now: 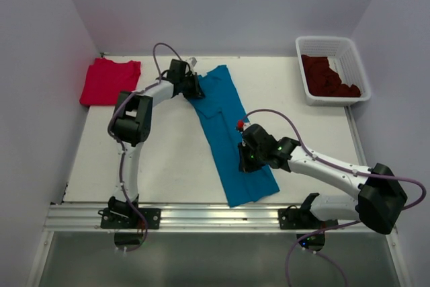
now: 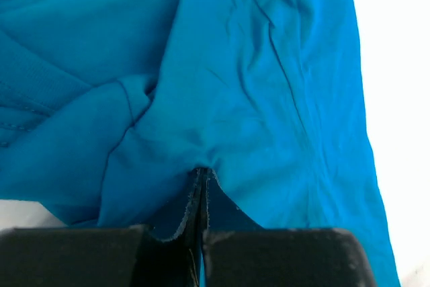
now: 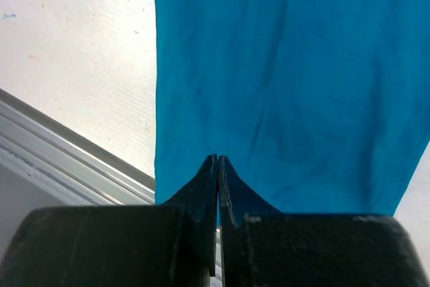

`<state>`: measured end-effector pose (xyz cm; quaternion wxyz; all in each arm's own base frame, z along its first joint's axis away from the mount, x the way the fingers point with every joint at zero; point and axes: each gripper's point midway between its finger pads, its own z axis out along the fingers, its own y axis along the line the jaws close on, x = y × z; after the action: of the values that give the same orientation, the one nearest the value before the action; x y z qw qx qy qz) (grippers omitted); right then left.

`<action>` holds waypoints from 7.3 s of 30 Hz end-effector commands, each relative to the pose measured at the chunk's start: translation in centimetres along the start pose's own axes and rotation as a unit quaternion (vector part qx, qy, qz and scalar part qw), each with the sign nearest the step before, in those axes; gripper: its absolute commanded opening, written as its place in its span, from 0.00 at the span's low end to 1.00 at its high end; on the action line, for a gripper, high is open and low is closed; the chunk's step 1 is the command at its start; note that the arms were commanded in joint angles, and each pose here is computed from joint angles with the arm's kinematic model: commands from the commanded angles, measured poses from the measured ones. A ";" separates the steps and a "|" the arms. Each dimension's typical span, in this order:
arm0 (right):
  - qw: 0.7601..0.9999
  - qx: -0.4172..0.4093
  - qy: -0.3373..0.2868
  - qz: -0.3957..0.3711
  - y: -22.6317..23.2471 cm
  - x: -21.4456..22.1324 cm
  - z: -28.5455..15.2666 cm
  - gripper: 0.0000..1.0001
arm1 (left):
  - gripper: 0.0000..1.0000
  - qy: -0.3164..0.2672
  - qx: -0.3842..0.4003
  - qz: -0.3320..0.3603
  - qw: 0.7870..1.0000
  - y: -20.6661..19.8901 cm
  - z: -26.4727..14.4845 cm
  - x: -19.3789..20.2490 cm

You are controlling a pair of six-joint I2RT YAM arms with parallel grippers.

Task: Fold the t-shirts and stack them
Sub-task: Fold the tshirt

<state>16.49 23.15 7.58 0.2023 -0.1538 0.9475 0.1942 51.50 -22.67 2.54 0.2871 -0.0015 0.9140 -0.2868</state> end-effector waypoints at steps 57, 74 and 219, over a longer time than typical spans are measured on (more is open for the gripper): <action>0.961 0.126 -0.083 0.233 -9.8 -1.4 -2.4 0.66 | 0.92 -0.002 0.332 -0.042 0.942 -9.9 -24.5 25.0; 0.943 0.021 -0.038 0.331 -8.3 3.4 -0.4 0.61 | 0.70 0.108 0.312 -0.092 0.939 -10.4 -22.2 31.6; 0.963 0.083 -0.092 0.241 -13.5 -8.1 4.8 0.70 | 1.00 0.044 0.133 0.038 0.989 -3.0 -12.4 22.5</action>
<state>29.52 13.55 2.56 0.2366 0.1084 0.9573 0.1261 27.67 -23.55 4.07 0.2921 0.0991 0.8553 -0.4163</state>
